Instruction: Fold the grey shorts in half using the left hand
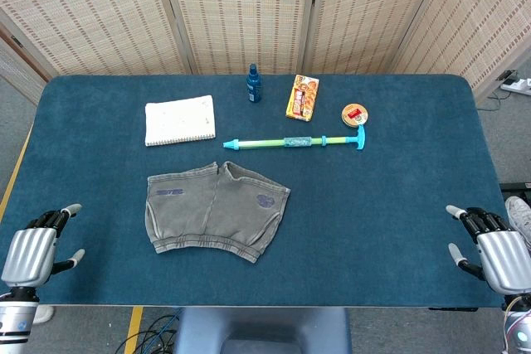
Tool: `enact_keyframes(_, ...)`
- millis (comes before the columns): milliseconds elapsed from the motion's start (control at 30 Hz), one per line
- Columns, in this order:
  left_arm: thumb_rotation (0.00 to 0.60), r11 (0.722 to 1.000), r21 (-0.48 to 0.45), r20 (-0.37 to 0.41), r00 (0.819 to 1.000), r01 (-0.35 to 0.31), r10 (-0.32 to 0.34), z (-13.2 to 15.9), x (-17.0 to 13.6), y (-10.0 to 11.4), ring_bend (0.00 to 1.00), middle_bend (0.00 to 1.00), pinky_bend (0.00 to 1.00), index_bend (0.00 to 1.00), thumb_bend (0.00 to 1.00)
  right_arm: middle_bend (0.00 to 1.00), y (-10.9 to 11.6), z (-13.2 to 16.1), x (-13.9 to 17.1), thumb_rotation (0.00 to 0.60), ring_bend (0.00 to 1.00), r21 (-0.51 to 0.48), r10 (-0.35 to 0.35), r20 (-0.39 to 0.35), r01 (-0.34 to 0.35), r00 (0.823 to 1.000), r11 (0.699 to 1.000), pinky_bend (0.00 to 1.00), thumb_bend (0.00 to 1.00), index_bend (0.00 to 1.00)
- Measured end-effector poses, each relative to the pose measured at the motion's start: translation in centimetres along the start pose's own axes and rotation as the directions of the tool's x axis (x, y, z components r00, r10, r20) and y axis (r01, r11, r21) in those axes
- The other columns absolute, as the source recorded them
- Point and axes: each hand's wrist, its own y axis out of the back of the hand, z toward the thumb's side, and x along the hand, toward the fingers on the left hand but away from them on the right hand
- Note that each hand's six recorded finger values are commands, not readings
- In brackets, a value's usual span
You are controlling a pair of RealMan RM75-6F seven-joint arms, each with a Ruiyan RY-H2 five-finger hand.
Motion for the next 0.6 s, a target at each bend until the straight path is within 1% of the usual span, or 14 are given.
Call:
enact_keyframes(133, 0.6, 1.0, 0.004, -0.018, 1.0, 0.015, -0.015, -0.5, -0.3, -0.5, 0.29, 0.33, 0.42, 0.23, 0.22, 0.33, -0.7, 0.6, -0.5, 0.6, 0.26, -0.008, 0.026, -0.025, -0.026, 0.999, 1.0, 0.27, 0.35, 0.2)
enact_keyframes(233, 0.6, 1.0, 0.005, -0.029, 0.999, 0.021, -0.02, -0.8, -0.5, -0.7, 0.29, 0.33, 0.42, 0.23, 0.22, 0.33, -0.9, 1.0, -0.9, 0.6, 0.26, -0.011, 0.031, -0.044, -0.032, 0.999, 0.999, 0.27, 0.35, 0.2)
enact_keyframes(433, 0.6, 1.0, -0.004, -0.046, 0.999, 0.025, -0.025, -1.3, -0.9, -1.0, 0.29, 0.33, 0.42, 0.23, 0.22, 0.33, -0.8, 1.5, -1.4, 0.6, 0.26, -0.016, 0.023, -0.072, -0.024, 0.997, 1.0, 0.27, 0.35, 0.2)
enact_keyframes(600, 0.6, 1.0, -0.005, -0.042, 0.999, 0.021, -0.021, -1.4, -0.9, -1.2, 0.29, 0.33, 0.42, 0.23, 0.22, 0.33, -0.5, 1.7, -1.6, 0.6, 0.26, -0.013, 0.011, -0.079, -0.012, 0.997, 1.0, 0.27, 0.35, 0.2)
